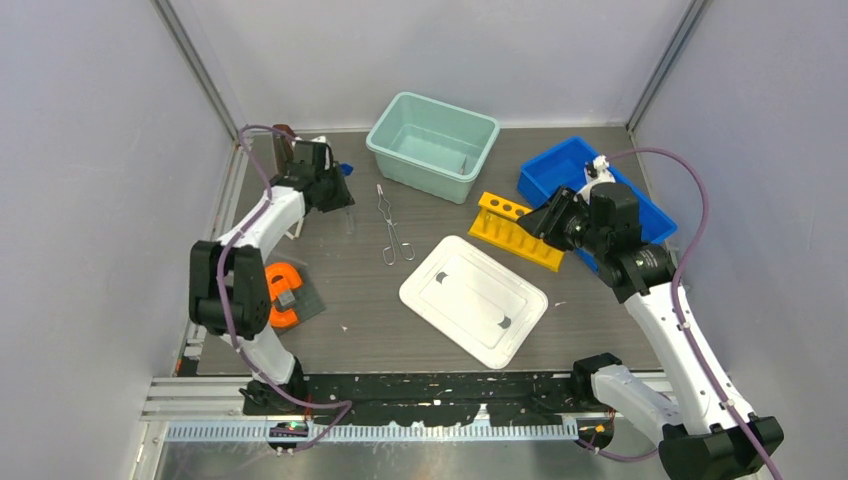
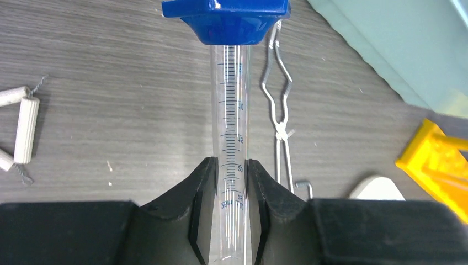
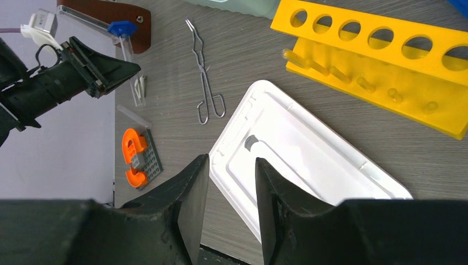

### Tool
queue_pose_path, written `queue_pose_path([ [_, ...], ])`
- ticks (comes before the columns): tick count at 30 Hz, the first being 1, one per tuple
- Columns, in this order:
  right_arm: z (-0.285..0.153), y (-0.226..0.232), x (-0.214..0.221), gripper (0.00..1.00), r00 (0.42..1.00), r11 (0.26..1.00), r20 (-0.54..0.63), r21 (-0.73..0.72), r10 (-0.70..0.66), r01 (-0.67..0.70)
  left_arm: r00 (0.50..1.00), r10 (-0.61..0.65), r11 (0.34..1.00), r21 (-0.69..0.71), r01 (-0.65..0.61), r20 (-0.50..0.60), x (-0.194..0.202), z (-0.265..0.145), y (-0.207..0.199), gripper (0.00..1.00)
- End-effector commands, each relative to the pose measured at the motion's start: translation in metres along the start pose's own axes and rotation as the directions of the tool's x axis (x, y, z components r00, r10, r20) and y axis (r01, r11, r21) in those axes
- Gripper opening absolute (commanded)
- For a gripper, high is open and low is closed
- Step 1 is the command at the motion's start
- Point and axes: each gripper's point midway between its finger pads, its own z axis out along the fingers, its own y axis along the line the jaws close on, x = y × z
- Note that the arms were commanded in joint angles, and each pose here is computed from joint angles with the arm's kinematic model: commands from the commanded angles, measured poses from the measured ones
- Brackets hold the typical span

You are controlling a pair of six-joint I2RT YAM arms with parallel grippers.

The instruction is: Organize the chemistry lab equipment

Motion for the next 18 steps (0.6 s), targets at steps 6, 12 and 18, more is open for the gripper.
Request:
queue_pose_path([
  [6, -0.007, 0.042, -0.011, 0.47, 1.000, 0.984, -0.005, -0.176, -0.012, 0.011, 0.993, 0.119, 0.961, 0.252, -0.117, 0.008, 0.019, -0.083, -0.047, 0.14],
  [12, -0.001, 0.061, -0.018, 0.50, 0.999, 0.965, -0.002, -0.261, -0.040, 0.038, 0.982, 0.186, 0.885, 0.431, -0.176, 0.020, 0.038, -0.128, -0.084, 0.14],
  [18, 0.008, 0.088, -0.024, 0.53, 0.999, 0.936, -0.034, -0.352, -0.035, 0.020, 0.950, 0.308, 0.790, 0.572, -0.221, -0.059, 0.083, -0.156, -0.121, 0.14],
])
